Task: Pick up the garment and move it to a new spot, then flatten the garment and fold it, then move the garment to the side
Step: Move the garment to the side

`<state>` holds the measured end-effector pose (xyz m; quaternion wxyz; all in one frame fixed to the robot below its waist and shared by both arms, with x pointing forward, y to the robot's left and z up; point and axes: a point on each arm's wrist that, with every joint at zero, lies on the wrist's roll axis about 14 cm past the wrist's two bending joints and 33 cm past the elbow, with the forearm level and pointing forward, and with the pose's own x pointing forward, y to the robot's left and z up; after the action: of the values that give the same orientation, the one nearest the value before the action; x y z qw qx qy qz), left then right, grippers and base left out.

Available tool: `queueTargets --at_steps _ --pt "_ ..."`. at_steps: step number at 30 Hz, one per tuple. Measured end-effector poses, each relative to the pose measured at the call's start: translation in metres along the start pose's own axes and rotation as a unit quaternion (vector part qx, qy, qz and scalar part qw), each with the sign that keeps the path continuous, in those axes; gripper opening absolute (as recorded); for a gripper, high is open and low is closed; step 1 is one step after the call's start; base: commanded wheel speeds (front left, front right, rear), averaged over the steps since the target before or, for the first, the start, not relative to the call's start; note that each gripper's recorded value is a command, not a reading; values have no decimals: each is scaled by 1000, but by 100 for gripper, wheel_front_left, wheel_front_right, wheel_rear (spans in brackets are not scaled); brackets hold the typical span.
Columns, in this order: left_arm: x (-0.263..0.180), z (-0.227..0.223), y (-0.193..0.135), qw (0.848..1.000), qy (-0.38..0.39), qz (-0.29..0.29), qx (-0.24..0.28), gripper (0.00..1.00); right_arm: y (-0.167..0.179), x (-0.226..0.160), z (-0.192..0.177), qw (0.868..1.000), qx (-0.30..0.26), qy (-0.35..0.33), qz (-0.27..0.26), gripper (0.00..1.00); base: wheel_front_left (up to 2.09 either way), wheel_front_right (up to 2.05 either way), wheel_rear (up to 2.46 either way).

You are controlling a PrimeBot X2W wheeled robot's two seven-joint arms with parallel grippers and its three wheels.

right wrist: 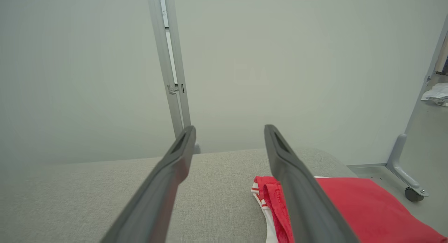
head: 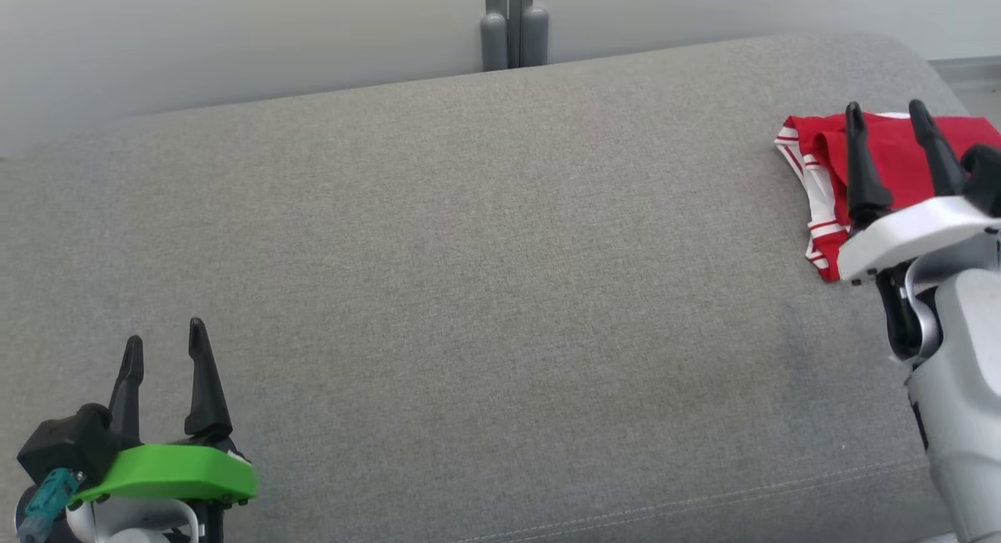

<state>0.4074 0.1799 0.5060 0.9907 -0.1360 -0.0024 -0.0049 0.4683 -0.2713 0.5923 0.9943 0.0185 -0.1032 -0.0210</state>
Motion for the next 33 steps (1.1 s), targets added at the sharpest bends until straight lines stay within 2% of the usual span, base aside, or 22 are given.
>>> queueTargets --at_steps 7,11,18,33 --pt "-24 3 11 1000 -8 22 -10 100 36 -36 -5 1000 20 0 17 100 0 0 0" --pt "-35 4 14 999 -11 29 -12 100 68 -57 -15 998 42 19 40 100 0 0 0" --pt "-45 -1 8 1000 -8 21 -15 100 101 -81 -22 996 42 39 75 100 0 0 0" --pt "-51 -10 -1 1000 3 1 -7 100 113 -100 -29 993 67 45 87 100 0 0 0"
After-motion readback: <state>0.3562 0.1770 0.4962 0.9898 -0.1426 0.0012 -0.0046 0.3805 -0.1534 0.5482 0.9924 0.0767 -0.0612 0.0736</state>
